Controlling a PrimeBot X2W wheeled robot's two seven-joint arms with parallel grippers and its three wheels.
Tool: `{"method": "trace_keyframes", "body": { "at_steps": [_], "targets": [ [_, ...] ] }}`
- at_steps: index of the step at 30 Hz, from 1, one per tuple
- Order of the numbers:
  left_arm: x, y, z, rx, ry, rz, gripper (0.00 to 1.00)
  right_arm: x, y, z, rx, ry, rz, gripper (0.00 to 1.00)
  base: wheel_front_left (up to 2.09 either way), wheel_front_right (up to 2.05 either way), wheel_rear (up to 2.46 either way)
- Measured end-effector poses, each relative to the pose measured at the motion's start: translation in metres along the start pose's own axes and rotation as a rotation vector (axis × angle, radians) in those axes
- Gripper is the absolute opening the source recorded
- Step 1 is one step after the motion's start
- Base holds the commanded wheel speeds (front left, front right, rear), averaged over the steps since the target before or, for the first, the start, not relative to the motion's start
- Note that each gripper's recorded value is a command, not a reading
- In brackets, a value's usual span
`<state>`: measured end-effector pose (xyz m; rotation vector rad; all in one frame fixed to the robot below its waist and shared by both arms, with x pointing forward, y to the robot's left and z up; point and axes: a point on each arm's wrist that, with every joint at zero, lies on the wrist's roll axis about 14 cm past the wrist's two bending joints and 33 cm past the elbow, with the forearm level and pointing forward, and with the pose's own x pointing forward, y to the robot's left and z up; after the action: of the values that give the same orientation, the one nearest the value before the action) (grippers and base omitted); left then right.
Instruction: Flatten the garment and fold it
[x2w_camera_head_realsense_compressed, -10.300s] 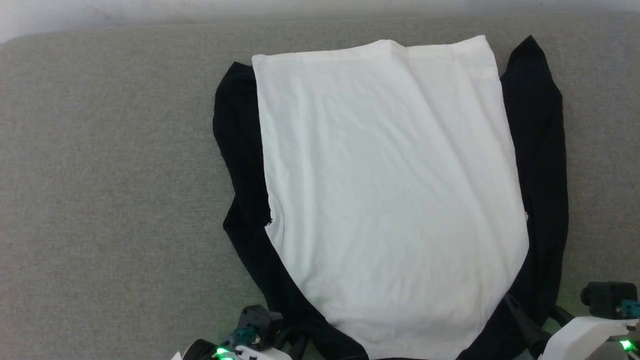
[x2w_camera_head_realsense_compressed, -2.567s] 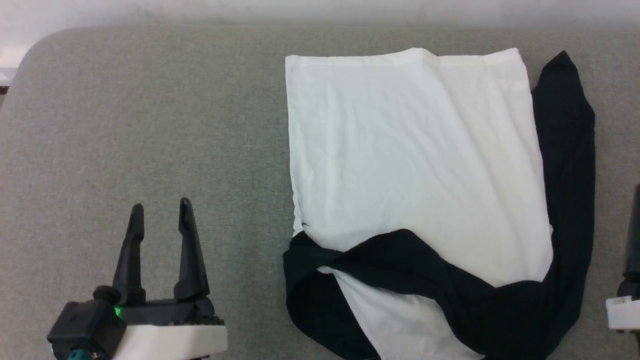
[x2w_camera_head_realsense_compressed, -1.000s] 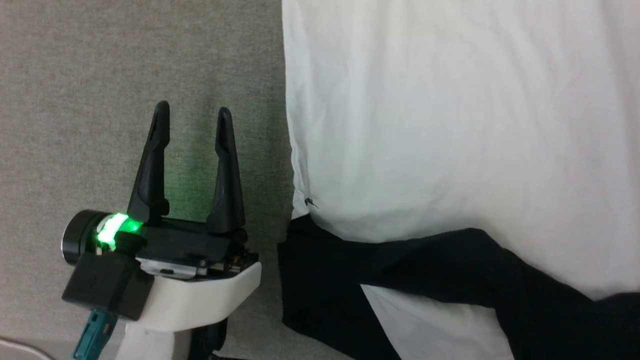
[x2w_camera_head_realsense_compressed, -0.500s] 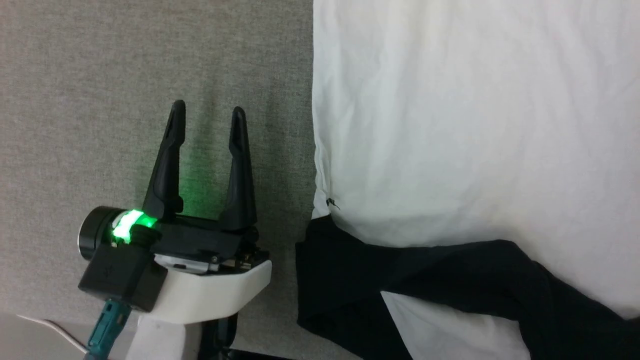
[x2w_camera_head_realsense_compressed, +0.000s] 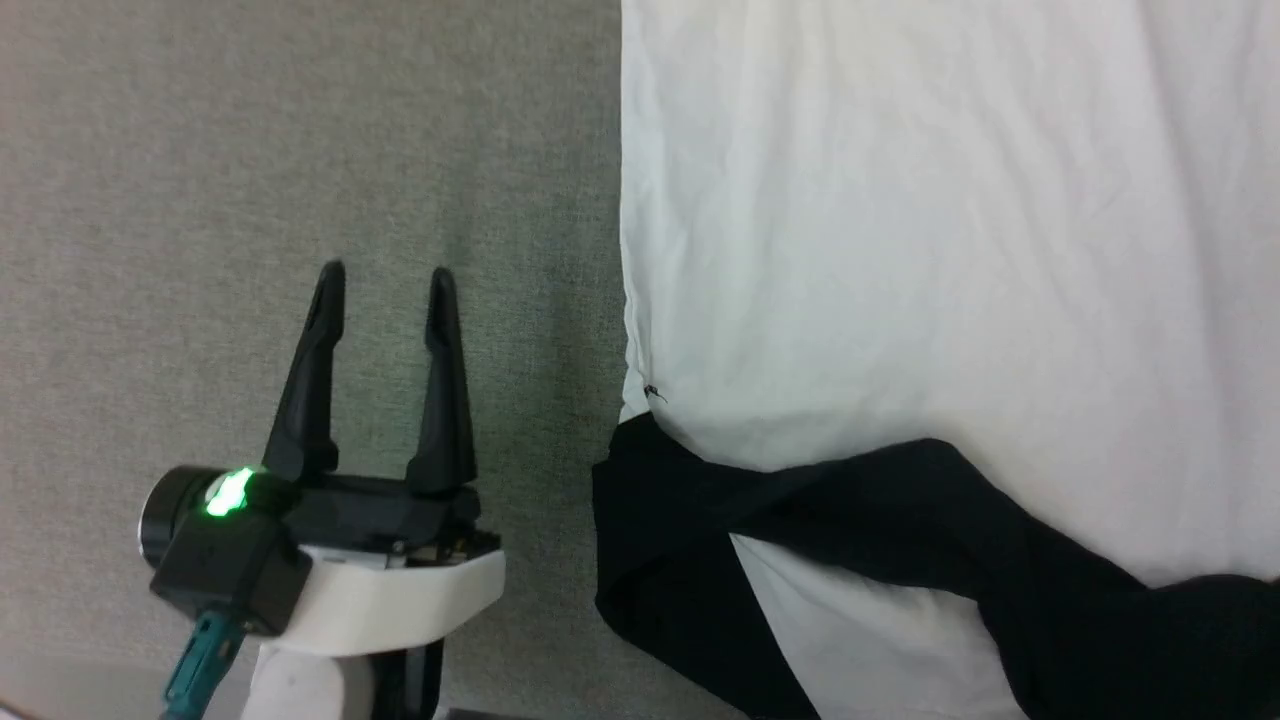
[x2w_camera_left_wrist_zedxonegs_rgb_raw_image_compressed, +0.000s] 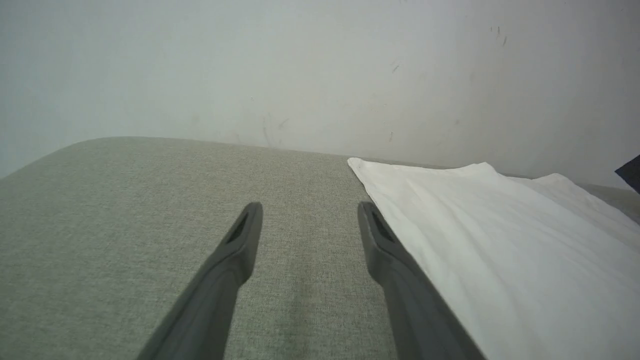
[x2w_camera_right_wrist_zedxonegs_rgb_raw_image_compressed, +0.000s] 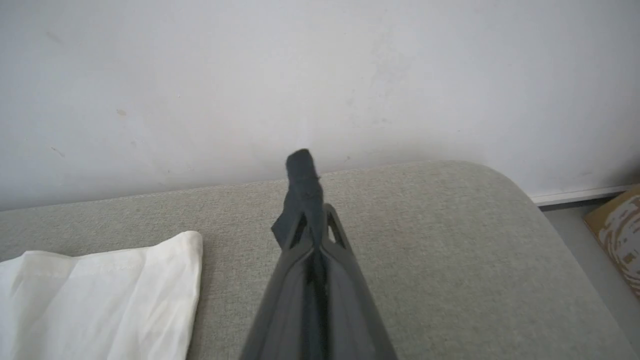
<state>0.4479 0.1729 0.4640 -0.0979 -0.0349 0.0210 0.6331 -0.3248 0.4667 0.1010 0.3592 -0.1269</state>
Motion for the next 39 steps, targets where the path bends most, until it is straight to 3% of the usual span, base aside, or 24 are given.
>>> {"method": "trace_keyframes", "body": {
  "at_steps": [12,16,22,30,39],
  "targets": [
    [-0.045,0.012,0.059,-0.011,-0.093,0.029,1.00,-0.128,-0.112,0.050,0.144,-0.192,-0.228,0.00,0.00,0.00,0.00],
    [-0.057,0.014,0.075,-0.016,-0.121,0.036,1.00,-0.170,-0.142,0.048,0.172,-0.221,-0.307,0.00,0.00,0.00,0.00],
    [-0.067,0.010,0.091,-0.023,-0.154,0.023,1.00,-0.211,-0.161,0.033,0.217,-0.229,-0.362,0.00,0.00,0.00,0.00],
    [-0.076,0.004,0.107,-0.035,-0.189,0.002,1.00,-0.233,-0.132,0.060,0.185,-0.321,-0.272,0.00,0.00,0.00,0.00],
    [-0.092,0.008,0.119,-0.039,-0.211,0.014,1.00,-0.244,-0.023,0.109,0.098,-0.433,0.044,0.00,0.00,0.00,0.00]
  ]
}}
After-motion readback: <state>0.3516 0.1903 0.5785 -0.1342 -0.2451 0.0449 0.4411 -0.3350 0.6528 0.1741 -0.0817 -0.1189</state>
